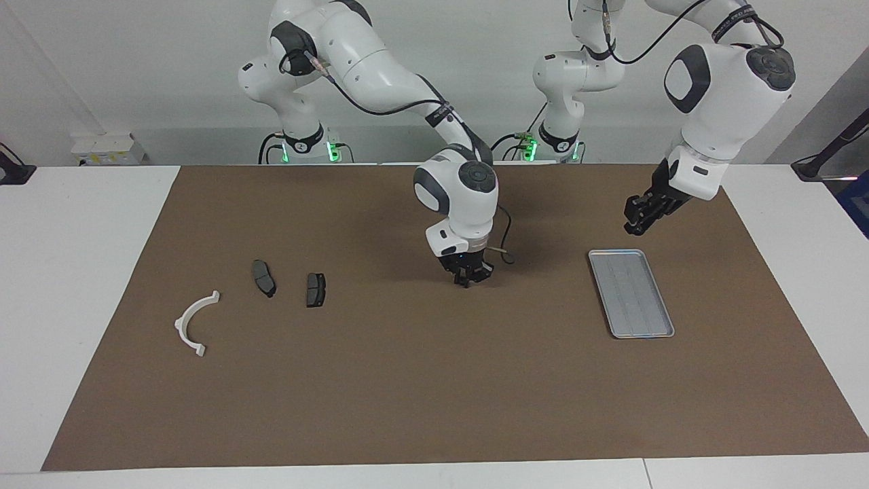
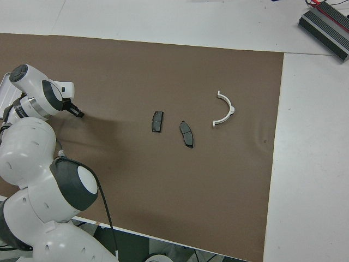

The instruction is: Place bearing gear from tray to pile

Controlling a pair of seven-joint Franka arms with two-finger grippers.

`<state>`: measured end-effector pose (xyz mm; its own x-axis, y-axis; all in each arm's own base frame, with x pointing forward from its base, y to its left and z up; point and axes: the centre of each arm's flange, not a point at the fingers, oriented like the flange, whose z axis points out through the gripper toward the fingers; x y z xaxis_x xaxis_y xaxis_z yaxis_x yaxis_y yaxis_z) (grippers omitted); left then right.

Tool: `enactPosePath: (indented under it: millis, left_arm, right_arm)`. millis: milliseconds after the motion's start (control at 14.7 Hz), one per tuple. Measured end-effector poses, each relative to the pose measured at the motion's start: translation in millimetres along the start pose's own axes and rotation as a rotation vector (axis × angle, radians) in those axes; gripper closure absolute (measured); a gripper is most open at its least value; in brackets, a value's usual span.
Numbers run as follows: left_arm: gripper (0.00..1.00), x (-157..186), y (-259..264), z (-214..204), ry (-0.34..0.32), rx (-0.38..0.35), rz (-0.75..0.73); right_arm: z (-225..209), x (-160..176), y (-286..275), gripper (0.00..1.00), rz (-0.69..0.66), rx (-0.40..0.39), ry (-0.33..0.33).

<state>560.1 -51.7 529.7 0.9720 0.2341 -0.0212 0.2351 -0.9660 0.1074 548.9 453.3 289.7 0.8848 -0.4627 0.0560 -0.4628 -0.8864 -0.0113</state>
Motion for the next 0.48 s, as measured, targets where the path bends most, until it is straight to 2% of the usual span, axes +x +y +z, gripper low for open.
enactPosePath:
  millis: [273, 477]
  left_arm:
    - [0.65, -1, 2, 3, -0.006, 0.002, 0.007]
    - [0.65, -3, 2, 5, -0.011, 0.004, 0.014]
  right_arm:
    - [-1, 0, 2, 0.76, 0.000, -0.019, -0.006]
    - [-28, 15, 4, 0.76, -0.007, -0.045, -0.005]
